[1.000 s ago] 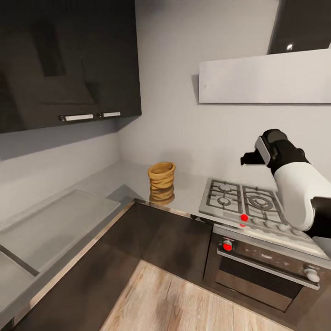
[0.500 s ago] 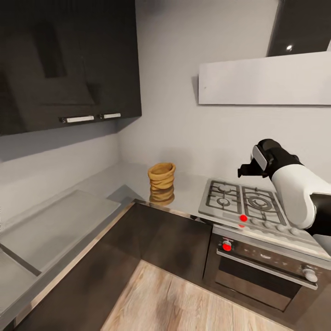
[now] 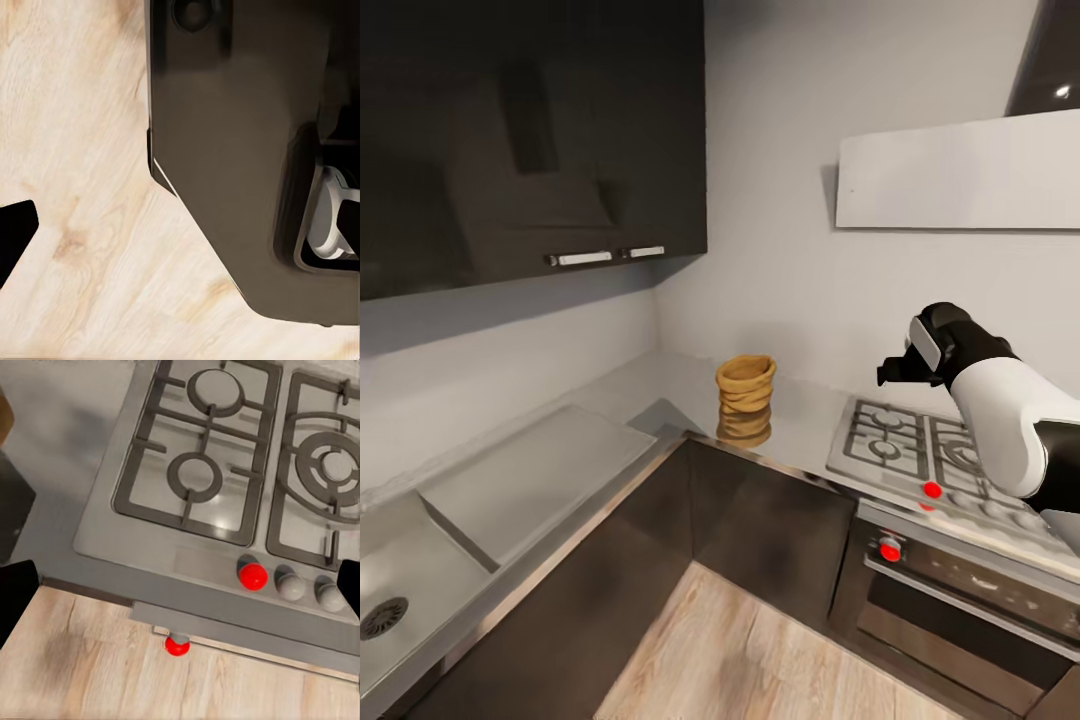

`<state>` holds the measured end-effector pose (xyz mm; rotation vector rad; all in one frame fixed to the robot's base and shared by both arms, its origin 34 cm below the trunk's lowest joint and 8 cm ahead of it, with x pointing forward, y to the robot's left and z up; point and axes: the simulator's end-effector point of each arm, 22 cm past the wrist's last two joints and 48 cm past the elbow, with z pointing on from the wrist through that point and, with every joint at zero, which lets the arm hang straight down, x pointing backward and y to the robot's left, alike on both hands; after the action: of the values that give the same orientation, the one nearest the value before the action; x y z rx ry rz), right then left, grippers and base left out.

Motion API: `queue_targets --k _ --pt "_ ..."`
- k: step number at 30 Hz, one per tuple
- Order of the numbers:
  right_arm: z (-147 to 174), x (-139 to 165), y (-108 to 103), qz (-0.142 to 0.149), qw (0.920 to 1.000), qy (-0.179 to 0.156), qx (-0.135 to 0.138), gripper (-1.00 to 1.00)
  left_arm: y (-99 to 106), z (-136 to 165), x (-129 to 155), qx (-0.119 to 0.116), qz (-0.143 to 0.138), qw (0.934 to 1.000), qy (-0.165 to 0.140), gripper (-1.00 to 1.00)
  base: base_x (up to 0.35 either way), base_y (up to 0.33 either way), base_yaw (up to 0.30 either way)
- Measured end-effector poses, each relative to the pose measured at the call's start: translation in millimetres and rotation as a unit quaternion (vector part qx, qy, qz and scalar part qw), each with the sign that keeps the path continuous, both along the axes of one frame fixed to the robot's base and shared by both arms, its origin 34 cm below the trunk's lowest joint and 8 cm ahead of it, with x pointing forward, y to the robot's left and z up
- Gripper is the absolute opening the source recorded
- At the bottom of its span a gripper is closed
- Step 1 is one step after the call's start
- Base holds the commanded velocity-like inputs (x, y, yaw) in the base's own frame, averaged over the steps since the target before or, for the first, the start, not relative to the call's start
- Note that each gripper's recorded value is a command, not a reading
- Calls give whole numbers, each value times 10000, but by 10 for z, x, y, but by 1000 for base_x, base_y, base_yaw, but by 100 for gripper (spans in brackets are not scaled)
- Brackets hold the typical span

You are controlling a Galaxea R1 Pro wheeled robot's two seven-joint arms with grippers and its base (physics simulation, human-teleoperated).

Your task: In the kitchen, take the popcorn bag from the countertop, put it into the microwave, and heat it until the popcorn is cooked so the cooked popcorn ends up inside the bag.

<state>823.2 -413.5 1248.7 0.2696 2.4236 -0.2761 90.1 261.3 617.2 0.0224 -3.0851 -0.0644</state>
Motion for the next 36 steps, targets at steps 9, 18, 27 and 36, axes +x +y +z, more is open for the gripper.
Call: queue_targets --k 9,18,27,36 --pt "0 0 0 0 10000 0 0 100 45 1 -7 32 22 10000 9 100 0 0 274" --pt "-38 3 0 0 10000 37 -2 100 569 25 41 376 219 9990 -59 100 0 0 274" --pt "-96 -9 5 4 9999 100 9 100 477 20 23 291 210 9994 -21 100 188 0 130" --pt "-379 -102 49 33 9990 450 76 100 340 11 19 215 207 9996 -16 100 331 -35 2"
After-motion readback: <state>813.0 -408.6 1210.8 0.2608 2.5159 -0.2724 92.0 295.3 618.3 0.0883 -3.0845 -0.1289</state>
